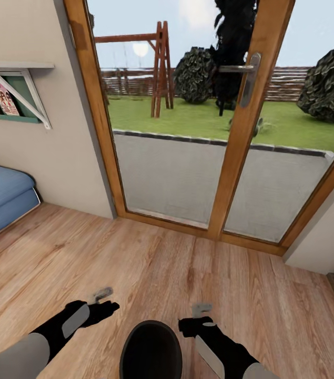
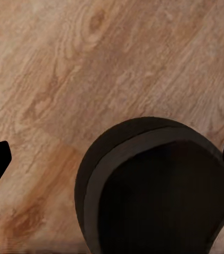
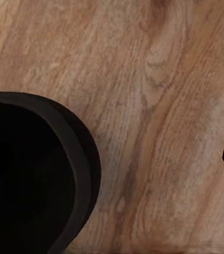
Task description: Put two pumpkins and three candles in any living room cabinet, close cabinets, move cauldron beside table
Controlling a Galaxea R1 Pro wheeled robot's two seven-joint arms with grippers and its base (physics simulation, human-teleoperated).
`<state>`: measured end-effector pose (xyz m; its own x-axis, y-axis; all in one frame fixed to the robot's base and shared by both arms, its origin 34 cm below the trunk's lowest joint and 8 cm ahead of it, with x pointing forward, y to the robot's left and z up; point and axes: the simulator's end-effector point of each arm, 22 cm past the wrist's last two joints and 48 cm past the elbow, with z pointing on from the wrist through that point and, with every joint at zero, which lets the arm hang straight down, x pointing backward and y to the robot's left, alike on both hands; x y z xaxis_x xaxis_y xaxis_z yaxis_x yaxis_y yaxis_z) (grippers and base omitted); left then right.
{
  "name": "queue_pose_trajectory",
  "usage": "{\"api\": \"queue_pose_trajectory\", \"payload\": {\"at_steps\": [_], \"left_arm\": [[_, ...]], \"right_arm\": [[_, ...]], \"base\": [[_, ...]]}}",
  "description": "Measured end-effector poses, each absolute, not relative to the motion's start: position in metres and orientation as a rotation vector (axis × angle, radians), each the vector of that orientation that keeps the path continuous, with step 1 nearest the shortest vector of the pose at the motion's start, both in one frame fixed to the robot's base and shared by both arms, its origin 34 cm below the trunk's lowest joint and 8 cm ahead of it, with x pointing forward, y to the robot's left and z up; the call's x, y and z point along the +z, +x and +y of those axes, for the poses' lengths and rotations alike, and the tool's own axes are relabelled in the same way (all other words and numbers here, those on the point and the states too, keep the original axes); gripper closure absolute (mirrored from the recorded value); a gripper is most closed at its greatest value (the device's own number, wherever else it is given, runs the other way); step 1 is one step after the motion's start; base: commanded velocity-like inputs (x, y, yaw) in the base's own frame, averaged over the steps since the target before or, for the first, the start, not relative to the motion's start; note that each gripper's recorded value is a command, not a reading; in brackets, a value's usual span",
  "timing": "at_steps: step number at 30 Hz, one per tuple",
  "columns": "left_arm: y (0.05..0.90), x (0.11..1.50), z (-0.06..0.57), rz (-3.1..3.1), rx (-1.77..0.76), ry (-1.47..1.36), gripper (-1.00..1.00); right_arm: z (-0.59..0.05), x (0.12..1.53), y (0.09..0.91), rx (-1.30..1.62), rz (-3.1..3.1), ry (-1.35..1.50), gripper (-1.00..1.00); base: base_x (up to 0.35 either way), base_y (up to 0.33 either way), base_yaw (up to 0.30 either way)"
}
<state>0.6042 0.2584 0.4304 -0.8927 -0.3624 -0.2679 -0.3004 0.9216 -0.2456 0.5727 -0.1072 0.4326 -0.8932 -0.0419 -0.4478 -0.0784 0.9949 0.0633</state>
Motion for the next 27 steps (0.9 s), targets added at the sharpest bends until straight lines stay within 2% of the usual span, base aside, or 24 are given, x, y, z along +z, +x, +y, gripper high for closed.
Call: {"api": "queue_pose_trajectory", "payload": {"at_steps": [4,8,24,27], "left_arm": [[0.558,0.402,0.214,2.901,-0.203,-0.486,-1.0],[0.524,0.394,0.15,2.998,-0.138,-0.243,-1.0],[0.517,0.369,0.15,3.009,-0.123,-0.228,-1.0],[0.514,0.362,0.167,3.016,-0.022,-0.233,-1.0]], "right_arm": [[-0.129,0.405,0.539,0.077,2.786,0.003,-1.0],[-0.147,0.393,0.529,0.075,2.856,0.151,-1.0],[-0.135,0.373,0.531,0.122,2.838,0.133,-1.0],[-0.114,0.37,0.53,0.221,2.832,0.111,-1.0]], "base": [[0.0,0.0,0.0],[0.0,0.0,0.0],[0.0,0.0,0.0],[0.0,0.0,0.0]]}}
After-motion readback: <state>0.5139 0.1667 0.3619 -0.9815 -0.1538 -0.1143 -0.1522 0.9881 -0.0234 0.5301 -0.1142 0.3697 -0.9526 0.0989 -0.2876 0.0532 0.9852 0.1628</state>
